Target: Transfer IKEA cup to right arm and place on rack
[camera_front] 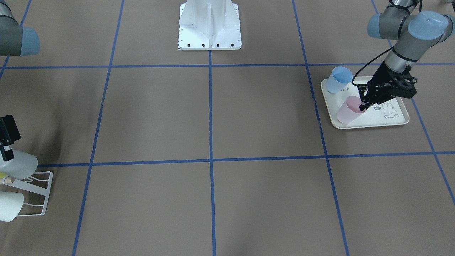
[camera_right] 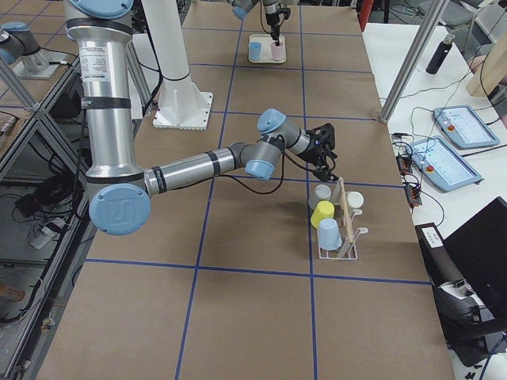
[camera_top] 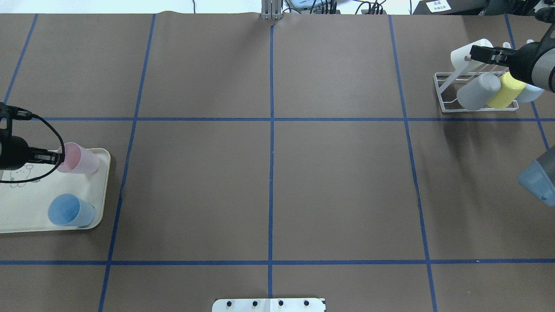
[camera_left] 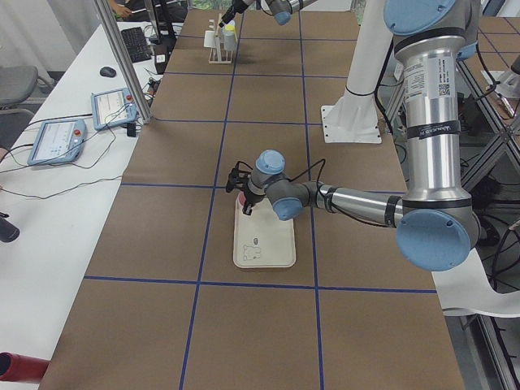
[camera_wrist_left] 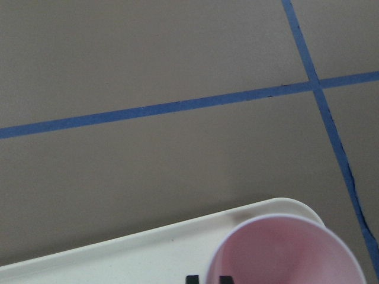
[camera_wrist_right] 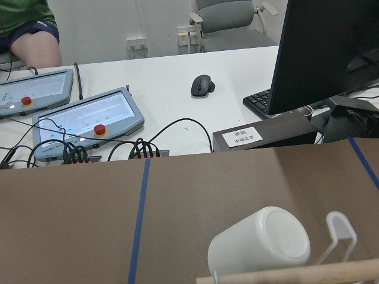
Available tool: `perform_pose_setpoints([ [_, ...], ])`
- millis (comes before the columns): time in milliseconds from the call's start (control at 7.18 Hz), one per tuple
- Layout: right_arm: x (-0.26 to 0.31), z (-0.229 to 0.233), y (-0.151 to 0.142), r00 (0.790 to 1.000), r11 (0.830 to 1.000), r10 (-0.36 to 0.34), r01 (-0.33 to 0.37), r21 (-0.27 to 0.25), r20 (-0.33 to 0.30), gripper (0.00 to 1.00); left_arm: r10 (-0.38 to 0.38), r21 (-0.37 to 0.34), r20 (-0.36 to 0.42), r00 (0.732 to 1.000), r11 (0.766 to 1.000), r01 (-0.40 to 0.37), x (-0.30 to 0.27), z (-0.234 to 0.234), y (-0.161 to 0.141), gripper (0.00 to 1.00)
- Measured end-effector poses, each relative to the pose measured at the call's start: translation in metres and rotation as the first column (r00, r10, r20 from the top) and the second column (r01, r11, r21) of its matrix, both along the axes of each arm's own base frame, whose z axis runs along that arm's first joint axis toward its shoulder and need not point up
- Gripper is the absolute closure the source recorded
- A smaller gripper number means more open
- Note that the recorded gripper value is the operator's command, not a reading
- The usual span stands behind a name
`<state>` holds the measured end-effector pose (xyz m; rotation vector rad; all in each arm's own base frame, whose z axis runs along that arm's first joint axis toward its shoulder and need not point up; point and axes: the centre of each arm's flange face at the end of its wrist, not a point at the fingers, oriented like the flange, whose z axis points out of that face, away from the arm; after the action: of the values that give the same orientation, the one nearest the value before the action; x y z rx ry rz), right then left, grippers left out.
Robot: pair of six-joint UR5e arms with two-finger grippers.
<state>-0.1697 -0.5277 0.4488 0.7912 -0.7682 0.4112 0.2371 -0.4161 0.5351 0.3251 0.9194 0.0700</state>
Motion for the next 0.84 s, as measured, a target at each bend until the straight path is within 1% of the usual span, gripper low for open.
perform_pose_setpoints([
  [139, 0.0, -0.002, 0.001, 1.0, 1.0, 0.0, 0.0, 0.002, 0.003, 0.05, 0.006, -0.016, -0.06, 0.998, 1.0, -0.007, -0.016, -0.017, -0.01, 1.0],
  [279, -0.002, -0.005, 0.002, 1.0, 1.0, 0.0, 0.0, 0.002, 0.013, 0.05, -0.013, -0.024, -0.123, 0.992, 1.0, 0.01, -0.036, -0.04, -0.027, 1.0],
  [418, -0.008, -0.01, 0.005, 0.999, 1.0, 0.001, -0.001, -0.003, 0.039, 0.05, -0.041, -0.036, -0.181, 0.983, 0.999, 0.035, -0.046, -0.067, -0.044, 1.0],
  [557, -0.019, -0.02, 0.011, 0.996, 1.0, 0.002, -0.001, -0.013, 0.091, 0.04, -0.083, -0.071, -0.24, 0.967, 0.995, 0.068, -0.043, -0.097, -0.062, 1.0],
  [696, -0.034, -0.038, 0.021, 0.987, 1.0, 0.001, 0.003, -0.021, 0.163, 0.02, -0.137, -0.133, -0.307, 0.942, 0.986, 0.1, -0.033, -0.133, -0.077, 1.0],
  [836, -0.048, -0.06, 0.035, 0.972, 1.0, -0.013, 0.019, -0.023, 0.237, 0.02, -0.191, -0.209, -0.377, 0.906, 0.971, 0.118, -0.015, -0.174, -0.085, 1.0],
])
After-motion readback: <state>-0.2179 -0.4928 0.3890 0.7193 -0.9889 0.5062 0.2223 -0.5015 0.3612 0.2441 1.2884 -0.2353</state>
